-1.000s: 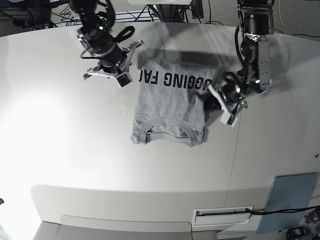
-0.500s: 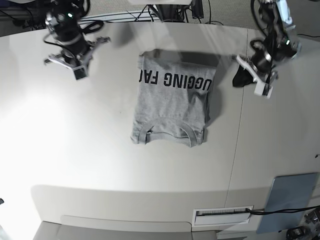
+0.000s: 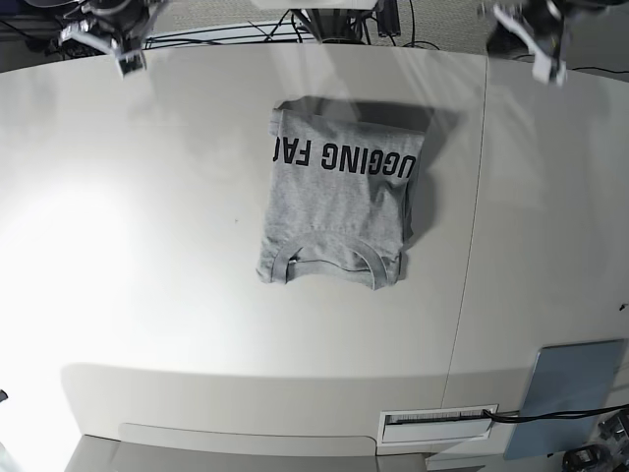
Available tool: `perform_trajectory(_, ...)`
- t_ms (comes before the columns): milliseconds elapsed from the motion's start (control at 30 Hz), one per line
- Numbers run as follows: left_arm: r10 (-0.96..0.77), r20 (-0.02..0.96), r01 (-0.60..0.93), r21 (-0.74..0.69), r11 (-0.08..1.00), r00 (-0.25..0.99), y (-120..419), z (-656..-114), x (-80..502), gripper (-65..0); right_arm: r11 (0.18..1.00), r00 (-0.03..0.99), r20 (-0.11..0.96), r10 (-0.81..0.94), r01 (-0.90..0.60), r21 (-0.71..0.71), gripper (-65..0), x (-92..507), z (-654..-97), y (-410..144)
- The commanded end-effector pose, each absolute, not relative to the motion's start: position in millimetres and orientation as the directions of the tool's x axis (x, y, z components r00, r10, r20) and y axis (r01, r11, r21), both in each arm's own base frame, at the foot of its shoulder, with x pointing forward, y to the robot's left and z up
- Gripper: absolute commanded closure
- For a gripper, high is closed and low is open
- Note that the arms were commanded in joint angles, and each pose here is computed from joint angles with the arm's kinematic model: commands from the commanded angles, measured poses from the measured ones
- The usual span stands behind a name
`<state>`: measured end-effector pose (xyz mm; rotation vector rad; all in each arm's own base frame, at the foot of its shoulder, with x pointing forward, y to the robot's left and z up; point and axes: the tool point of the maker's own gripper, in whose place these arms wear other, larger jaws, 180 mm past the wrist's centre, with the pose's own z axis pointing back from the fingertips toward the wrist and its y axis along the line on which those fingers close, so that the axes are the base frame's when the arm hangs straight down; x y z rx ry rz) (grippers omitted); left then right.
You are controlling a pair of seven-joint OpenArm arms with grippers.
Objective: Fold the T-shirt properly
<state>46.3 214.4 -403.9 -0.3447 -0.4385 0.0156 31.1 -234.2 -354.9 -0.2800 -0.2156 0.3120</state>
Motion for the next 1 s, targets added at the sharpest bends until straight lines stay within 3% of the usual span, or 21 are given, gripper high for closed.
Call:
perform_trajectory(0, 0.085, 0.402, 0.059, -0.333, 0.941, 0.912, 215.7, -399.3, 35.1, 0.0, 0.906, 0.931, 0.135, 0.339, -0.284, -0.312, 0.0, 22.0, -350.9, -236.9)
perform_trajectory(300, 0.122, 0.139, -0.065, -0.357, 0.932, 0.983, 231.2, -420.3, -58.1, 0.0, 0.906, 0.935, -0.153, 0.321, -0.350, -0.238, 0.0, -64.9, -373.1, -250.7)
perform_trajectory(400, 0.114, 0.121, -0.056, -0.401, 0.914, 0.986, 232.6, -438.4, -66.2, 0.0, 0.905, 0.927, -0.227, 0.299, -0.350, -0.240, 0.0, -86.5, -405.5, -270.5)
perform_trajectory(533, 0.025, 0.088, 0.015, -0.425, 0.905, 0.996, 224.6, -481.8, -85.0, -9.1, 0.919, 0.922, -0.302, 0.241, -0.317, -0.234, 0.0, -107.4, -460.7, -297.4)
perform_trajectory(633, 0.014, 0.065, 0.016, -0.438, 0.899, 0.998, 213.6, -516.5, -97.0, -13.2, 0.944, 0.932, -0.295, 0.210, -0.272, -0.188, 0.0, -115.5, -508.2, -306.5)
perform_trajectory(967, 0.129, -0.022, -0.127, -0.410, 0.903, 0.991, 157.9, -608.9, -63.6, -13.2, 0.997, 0.977, -0.209, 0.032, -0.045, -0.057, 0.0, -105.7, -615.5, -294.1)
